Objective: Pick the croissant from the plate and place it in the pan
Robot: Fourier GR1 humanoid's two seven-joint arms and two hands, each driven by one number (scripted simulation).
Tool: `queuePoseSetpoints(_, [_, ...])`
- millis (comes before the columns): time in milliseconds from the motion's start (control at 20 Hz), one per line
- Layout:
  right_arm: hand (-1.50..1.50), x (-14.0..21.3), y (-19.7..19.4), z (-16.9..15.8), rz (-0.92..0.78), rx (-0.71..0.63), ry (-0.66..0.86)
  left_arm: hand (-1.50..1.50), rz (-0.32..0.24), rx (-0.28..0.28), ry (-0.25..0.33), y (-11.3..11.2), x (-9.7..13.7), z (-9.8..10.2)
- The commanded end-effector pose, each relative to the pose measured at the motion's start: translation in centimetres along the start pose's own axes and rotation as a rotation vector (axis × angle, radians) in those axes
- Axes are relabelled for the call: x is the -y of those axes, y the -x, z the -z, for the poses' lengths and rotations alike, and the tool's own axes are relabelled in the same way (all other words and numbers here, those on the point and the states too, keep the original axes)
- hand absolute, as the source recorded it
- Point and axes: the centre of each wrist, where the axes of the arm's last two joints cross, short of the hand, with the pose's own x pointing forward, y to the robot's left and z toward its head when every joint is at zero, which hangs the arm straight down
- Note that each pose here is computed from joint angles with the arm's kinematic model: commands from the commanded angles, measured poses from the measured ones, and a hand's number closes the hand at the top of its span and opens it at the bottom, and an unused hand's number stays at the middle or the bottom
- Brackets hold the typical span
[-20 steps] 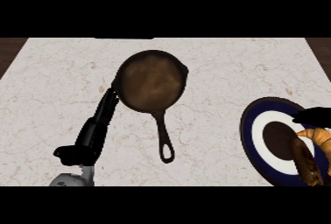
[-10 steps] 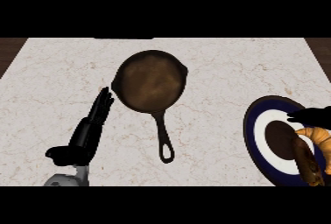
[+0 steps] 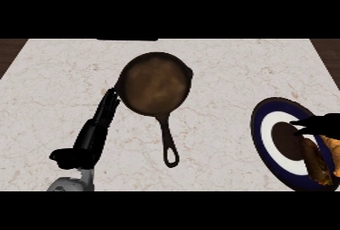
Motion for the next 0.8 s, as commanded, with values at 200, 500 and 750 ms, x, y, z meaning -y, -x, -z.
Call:
queuePoseSetpoints(200, [1.5,-2.7,-0.2,1.8,-0.08,0.075,-0.056,0.0,-0.003,-0.001,0.009,-0.7,-0.8,-1.1])
queuePoseSetpoints(500, [1.5,-0.9,0.5,1.6,-0.084,0.095,0.091,0.0,0.006,-0.011,0.007,-0.2,-0.3,-0.4])
queuePoseSetpoints(750, [1.5,0.4,1.2,-1.3,-0.098,0.109,0.302,0.0,-0.006,-0.014,-0.012,-0.8,-0.2,-0.5])
